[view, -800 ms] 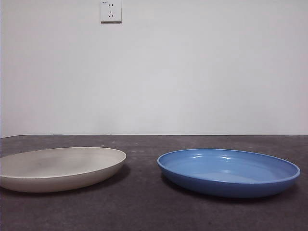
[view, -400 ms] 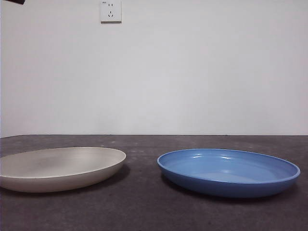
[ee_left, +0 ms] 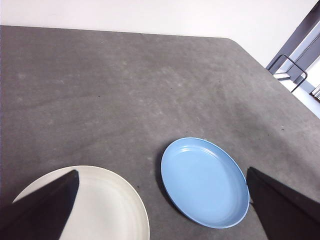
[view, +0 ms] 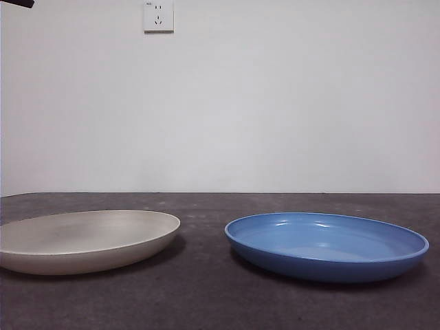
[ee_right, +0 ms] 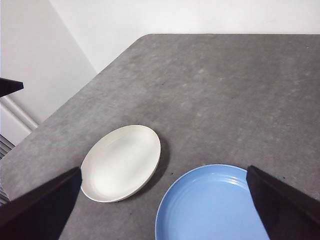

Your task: Pick up the white plate, put it on the blue plate, put it on desk

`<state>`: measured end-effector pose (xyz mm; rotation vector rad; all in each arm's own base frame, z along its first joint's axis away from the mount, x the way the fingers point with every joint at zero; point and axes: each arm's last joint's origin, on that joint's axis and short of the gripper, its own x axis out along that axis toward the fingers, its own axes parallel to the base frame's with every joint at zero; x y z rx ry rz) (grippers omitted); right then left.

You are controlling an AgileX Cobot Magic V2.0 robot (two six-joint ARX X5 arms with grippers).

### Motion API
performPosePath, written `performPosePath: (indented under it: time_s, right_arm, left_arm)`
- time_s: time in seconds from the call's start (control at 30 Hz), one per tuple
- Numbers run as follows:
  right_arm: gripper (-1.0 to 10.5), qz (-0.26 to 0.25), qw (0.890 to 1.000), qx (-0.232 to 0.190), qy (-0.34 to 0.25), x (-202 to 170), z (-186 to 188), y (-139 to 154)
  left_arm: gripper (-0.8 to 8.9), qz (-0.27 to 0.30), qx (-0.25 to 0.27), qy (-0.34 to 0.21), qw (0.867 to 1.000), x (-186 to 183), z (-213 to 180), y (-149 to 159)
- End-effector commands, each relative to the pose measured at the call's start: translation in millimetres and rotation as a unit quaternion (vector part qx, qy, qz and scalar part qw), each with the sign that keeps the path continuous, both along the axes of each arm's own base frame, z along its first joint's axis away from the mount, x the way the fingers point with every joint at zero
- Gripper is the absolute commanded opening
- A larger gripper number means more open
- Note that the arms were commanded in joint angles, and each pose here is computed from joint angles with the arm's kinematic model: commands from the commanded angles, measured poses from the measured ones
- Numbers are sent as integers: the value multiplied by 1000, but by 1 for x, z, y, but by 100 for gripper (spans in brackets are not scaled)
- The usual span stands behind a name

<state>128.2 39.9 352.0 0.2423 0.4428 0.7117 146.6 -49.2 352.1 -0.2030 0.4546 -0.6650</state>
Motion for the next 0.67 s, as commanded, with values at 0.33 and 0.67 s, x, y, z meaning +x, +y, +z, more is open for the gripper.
performPosePath:
  time_s: [0.33, 0.67]
  right_arm:
    - [558, 8, 1000, 3, -13, -1, 6, 1]
    - [558, 18, 1000, 8, -13, -1, 7, 1]
  left_arm:
    - [563, 48, 7, 97, 994, 6, 9, 12]
    - [563, 101, 32, 229, 968, 57, 1, 31]
